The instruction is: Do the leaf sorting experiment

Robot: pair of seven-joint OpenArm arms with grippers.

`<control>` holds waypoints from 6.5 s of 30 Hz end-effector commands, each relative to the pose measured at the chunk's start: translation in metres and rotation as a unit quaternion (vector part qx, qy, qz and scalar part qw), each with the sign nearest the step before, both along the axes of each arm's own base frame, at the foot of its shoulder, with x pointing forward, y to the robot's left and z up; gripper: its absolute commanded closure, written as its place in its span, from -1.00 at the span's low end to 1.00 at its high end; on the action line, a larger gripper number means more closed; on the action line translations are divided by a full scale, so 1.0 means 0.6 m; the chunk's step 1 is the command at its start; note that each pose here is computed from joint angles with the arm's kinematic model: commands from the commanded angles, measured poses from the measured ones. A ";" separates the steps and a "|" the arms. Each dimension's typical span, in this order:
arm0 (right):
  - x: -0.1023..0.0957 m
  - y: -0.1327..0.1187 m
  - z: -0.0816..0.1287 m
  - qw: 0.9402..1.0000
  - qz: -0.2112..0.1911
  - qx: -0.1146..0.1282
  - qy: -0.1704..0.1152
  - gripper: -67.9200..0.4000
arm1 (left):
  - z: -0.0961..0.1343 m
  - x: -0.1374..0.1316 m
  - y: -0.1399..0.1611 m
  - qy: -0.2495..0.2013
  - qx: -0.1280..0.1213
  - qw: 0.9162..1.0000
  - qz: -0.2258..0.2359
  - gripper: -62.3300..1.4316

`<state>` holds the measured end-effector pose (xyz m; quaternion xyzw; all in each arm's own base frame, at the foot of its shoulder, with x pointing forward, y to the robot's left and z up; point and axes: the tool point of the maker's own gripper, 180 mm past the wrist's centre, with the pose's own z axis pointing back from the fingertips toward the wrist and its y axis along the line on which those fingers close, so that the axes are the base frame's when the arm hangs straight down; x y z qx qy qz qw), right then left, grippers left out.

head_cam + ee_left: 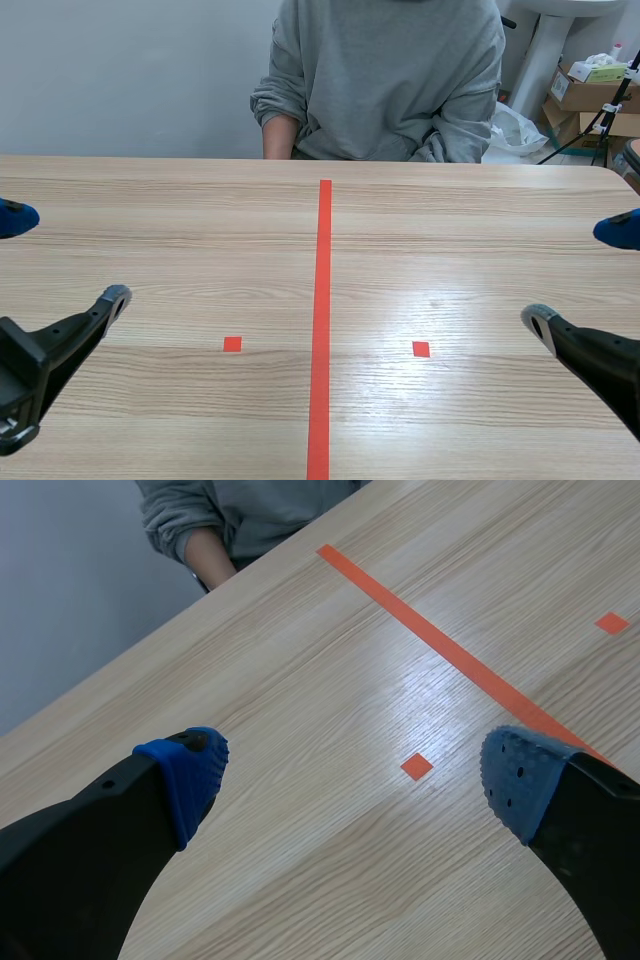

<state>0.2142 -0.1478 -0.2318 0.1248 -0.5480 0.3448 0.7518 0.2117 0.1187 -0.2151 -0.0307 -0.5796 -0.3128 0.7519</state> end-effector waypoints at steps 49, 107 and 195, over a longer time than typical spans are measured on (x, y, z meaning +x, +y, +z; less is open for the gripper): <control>0.005 -0.004 0.001 1.000 -0.005 -0.009 0.001 -0.74 | 0.013 0.000 -0.008 -0.012 -0.009 1.000 -0.005 -0.74; 0.005 -0.004 0.001 1.000 -0.005 -0.009 0.001 -0.74 | 0.013 0.000 -0.008 -0.012 -0.009 1.000 -0.005 -0.74; 0.005 -0.004 0.002 1.000 -0.005 -0.010 0.001 -0.74 | -0.242 0.288 -0.278 0.105 -0.006 0.970 -0.218 0.68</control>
